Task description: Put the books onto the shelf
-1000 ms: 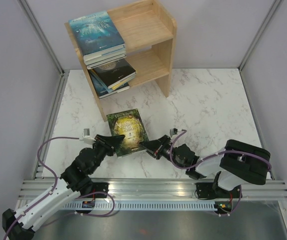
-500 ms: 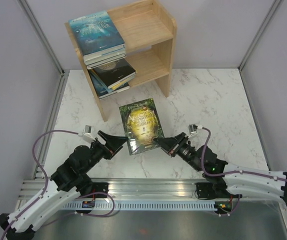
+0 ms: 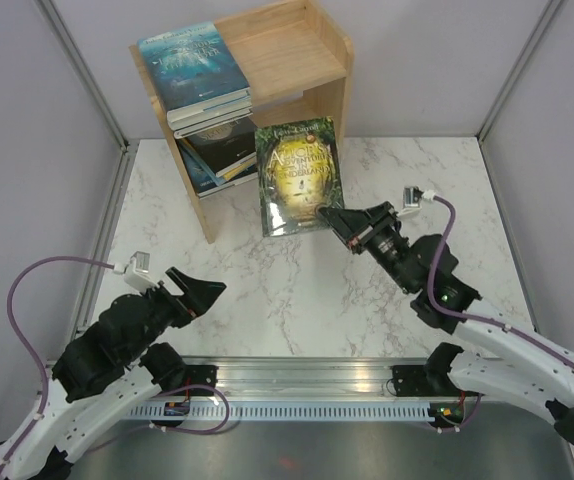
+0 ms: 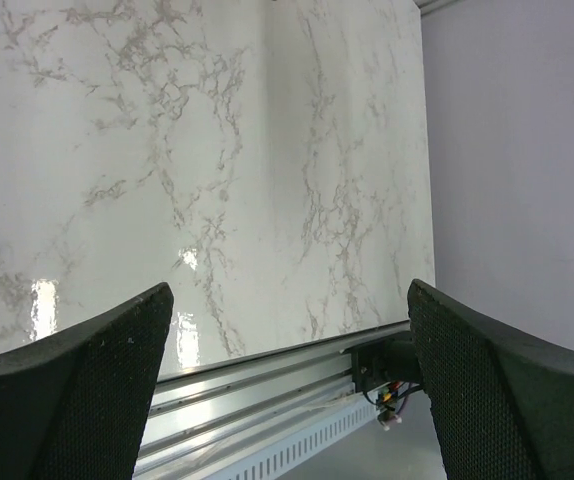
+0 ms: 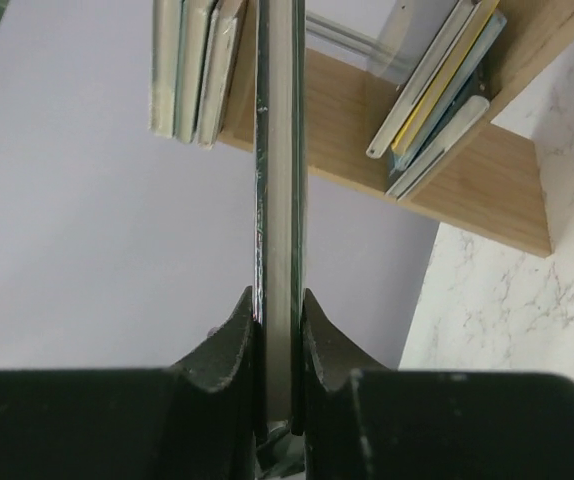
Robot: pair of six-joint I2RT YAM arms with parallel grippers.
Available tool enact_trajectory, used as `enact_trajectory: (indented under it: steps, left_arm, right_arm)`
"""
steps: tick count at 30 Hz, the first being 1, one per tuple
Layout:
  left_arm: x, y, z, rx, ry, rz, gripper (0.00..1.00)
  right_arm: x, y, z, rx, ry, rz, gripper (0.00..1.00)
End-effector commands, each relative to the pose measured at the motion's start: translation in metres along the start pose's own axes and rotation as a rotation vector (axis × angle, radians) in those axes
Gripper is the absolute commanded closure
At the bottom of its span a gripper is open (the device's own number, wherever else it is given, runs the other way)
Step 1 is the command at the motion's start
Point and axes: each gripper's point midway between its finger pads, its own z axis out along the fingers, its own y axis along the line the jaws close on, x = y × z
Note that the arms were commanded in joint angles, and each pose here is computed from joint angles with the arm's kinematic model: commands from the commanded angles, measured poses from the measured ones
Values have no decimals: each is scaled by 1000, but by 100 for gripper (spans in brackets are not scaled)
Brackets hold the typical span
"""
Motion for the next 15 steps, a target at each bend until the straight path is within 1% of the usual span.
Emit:
enact_trajectory:
  steps: [1,3,5,6,9,15]
  left_arm:
    - [-4,16,-12,-50,-10,87,0]
    - [-3,17,-14,-53,-4,85,0]
    - [-4,16,-17,-43,-5,80,0]
    - [-4,16,-18,-42,-7,78,0]
    - [-6,15,-21,-29,-15,70,0]
    - [-6,15,-22,-21,-18,70,0]
  right_arm:
    - [-3,37,32,-125,80,20,100]
    - [-3,48,45,-153,110,27,100]
    - [1,43,59,-142,124,27,100]
    - [-1,51,63,-157,122,27,100]
    - [0,56,74,-172,124,29,100]
    - [-2,53,104,-170,141,16,100]
